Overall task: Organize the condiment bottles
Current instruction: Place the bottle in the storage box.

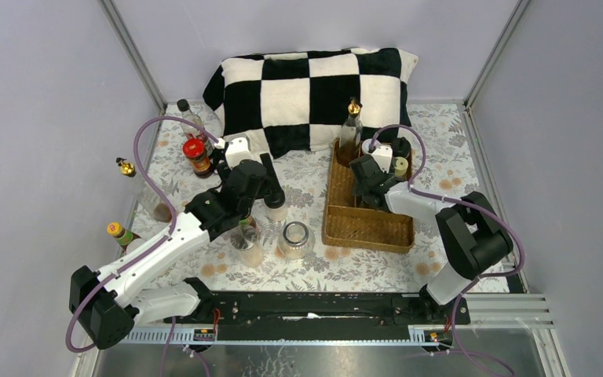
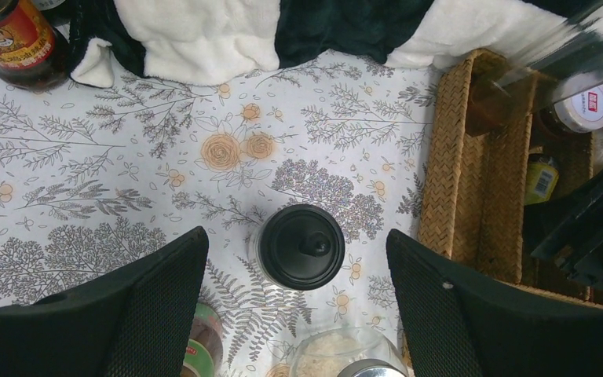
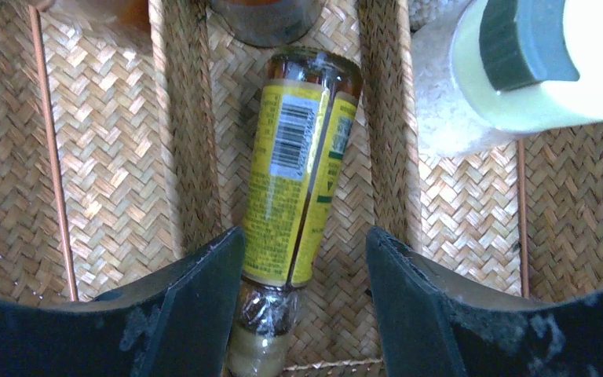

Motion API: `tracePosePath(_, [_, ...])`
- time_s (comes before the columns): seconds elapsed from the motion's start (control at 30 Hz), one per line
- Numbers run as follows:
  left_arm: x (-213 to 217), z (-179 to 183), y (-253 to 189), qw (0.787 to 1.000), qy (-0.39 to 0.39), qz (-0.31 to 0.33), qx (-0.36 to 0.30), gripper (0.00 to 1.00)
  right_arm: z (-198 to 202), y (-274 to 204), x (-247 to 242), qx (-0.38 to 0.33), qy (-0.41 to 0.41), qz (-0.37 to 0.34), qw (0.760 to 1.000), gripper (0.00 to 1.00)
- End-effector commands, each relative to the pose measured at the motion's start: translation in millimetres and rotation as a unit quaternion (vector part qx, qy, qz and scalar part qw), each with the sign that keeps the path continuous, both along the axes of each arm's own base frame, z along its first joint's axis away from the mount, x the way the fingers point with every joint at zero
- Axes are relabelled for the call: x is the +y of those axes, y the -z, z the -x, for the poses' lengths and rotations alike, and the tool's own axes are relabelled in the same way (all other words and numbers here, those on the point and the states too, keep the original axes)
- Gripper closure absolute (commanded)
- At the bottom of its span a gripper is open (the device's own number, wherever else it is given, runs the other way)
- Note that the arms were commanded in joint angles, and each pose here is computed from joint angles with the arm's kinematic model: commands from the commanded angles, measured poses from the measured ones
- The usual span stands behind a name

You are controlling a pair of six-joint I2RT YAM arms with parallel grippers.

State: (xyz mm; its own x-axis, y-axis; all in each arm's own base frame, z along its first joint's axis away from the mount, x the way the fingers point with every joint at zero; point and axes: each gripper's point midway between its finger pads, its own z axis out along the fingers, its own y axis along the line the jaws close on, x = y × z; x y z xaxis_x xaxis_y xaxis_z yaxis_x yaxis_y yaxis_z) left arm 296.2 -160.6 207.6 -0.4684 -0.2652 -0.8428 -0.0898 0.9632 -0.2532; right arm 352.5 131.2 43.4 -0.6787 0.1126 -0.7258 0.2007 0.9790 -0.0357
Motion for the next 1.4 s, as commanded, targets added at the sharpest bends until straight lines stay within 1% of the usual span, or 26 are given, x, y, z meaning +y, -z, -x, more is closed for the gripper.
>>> tracePosePath(0.0, [8.5, 1.4, -1.8, 1.0, -0.005, -0.017, -0.001, 0.12, 5.4, 38.1, 5.3, 0.047, -0.007, -0.015, 0.999, 0.32])
tracePosePath(0.17, [8.5, 1.5, -3.5, 1.0, -0.005, -0.017, -0.003, 0.12, 7.2, 55.9, 5.8, 0.064, -0.006, -0.02, 0.998, 0.32])
tracePosePath(0.23, [8.8, 1.6, -3.3, 1.0, -0.006, -0.017, -0.002, 0.12, 3.4, 60.5, 9.4, 0.06, -0.006, -0.028, 0.998, 0.32])
tracePosePath(0.5, [8.8, 1.4, -2.3, 1.0, -0.007, -0.017, -0.001, 0.12, 12.9, 89.2, 9.8, 0.09, -0.004, -0.03, 0.996, 0.32])
tracePosePath(0.53, [8.5, 1.5, -2.3, 1.0, -0.006, -0.017, -0.001, 0.12, 13.3, 90.7, 10.0, 0.092, -0.003, -0.029, 0.995, 0.33])
tracePosePath(0.63, [8.2, 1.7, -2.6, 1.0, -0.006, -0.014, -0.001, 0.12, 11.8, 91.4, 9.7, 0.096, -0.002, -0.025, 0.995, 0.52])
tracePosePath(0.67, [8.0, 1.8, -2.3, 1.0, -0.006, -0.014, -0.001, 0.12, 11.5, 91.8, 9.1, 0.097, 0.0, -0.024, 0.995, 0.54])
tracePosePath(0.8, [8.9, 2.6, -4.6, 1.0, -0.007, -0.011, -0.003, 0.12, 14.7, 100.3, 7.2, 0.109, 0.002, -0.018, 0.994, 0.56])
tracePosePath(0.83, [9.8, 2.9, -5.0, 1.0, -0.008, -0.012, -0.004, 0.12, 17.1, 104.0, 6.4, 0.114, 0.003, -0.017, 0.993, 0.6])
tracePosePath(0.9, [11.4, 4.0, -6.0, 1.0, -0.009, -0.013, -0.005, 0.12, 21.9, 110.2, 4.7, 0.122, 0.002, -0.015, 0.992, 0.64])
tracePosePath(0.93, [11.9, 4.2, -6.8, 1.0, -0.01, -0.012, -0.006, 0.12, 23.2, 110.4, 3.7, 0.122, 0.003, -0.014, 0.992, 0.68])
tracePosePath(1.0, [12.7, 5.2, -6.4, 1.0, -0.011, -0.011, -0.006, 0.12, 25.4, 109.4, 0.3, 0.122, 0.007, -0.012, 0.992, 0.8])
tracePosePath(1.17, [11.6, 6.0, -5.6, 1.0, -0.009, -0.007, -0.004, 0.12, 24.2, 93.9, -0.2, 0.106, 0.004, -0.018, 0.994, 0.99])
tracePosePath(1.33, [12.9, 7.7, -6.8, 1.0, -0.01, -0.004, -0.006, 0.12, 19.3, 77.1, -0.9, 0.088, 0.004, -0.016, 0.996, 1.0])
tracePosePath(1.37, [12.8, 7.8, -7.3, 1.0, -0.01, -0.002, -0.006, 0.12, 23.4, 77.5, -2.7, 0.097, 0.003, -0.011, 0.995, 1.0])
